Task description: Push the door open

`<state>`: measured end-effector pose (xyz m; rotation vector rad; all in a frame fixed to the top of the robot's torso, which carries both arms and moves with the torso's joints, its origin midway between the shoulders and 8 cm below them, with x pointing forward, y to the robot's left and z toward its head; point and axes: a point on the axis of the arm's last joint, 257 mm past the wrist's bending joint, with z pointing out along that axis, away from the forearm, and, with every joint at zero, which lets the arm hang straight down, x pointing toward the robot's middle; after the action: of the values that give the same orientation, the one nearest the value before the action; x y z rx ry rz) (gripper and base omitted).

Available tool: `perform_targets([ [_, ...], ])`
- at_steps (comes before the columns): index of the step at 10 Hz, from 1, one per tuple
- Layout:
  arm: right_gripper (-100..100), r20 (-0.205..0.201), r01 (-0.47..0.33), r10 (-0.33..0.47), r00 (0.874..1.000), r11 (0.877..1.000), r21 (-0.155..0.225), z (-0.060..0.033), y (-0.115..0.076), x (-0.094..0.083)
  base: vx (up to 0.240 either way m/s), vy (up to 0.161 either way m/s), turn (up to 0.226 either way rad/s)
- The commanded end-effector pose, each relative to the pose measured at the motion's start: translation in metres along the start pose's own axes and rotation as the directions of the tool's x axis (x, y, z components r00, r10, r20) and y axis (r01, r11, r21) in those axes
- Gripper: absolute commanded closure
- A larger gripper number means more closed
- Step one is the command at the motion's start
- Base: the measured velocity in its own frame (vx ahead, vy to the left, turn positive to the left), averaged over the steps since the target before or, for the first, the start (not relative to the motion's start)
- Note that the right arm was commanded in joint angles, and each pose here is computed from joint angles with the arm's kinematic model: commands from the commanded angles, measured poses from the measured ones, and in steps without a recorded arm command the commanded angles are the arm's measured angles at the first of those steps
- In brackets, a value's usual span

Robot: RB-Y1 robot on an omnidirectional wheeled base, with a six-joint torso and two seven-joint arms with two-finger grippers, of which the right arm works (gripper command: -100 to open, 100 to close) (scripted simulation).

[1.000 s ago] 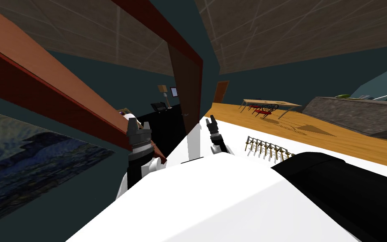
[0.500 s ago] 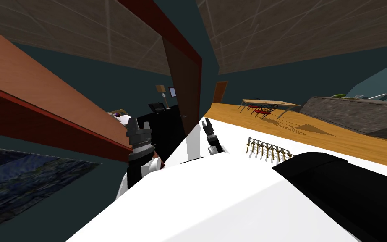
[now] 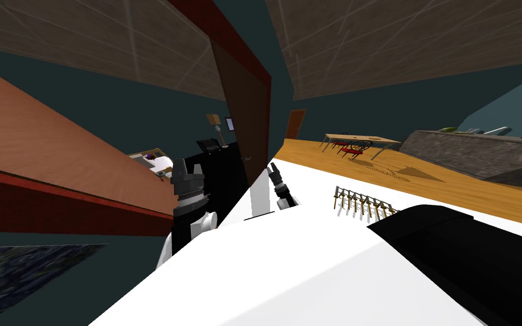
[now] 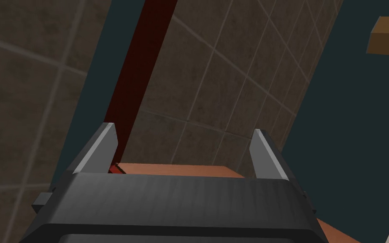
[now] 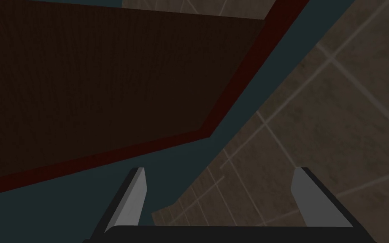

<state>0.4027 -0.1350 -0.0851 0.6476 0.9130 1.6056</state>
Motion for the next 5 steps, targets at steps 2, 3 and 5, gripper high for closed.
perform_targets([
  [2,-100,-0.029,-0.03,0.03,0.999,0.999,0.023,-0.0022,-0.014,0.016,0.111,-0.034,-0.024],
  [3,-100,-0.041,-0.04,0.041,0.998,0.999,0.032,-0.0032,-0.02,0.022,0.092,-0.019,-0.034],
  [5,-100,-0.063,-0.06,0.063,0.996,0.997,0.05,-0.0056,-0.03,0.034,0.1,-0.018,-0.033],
])
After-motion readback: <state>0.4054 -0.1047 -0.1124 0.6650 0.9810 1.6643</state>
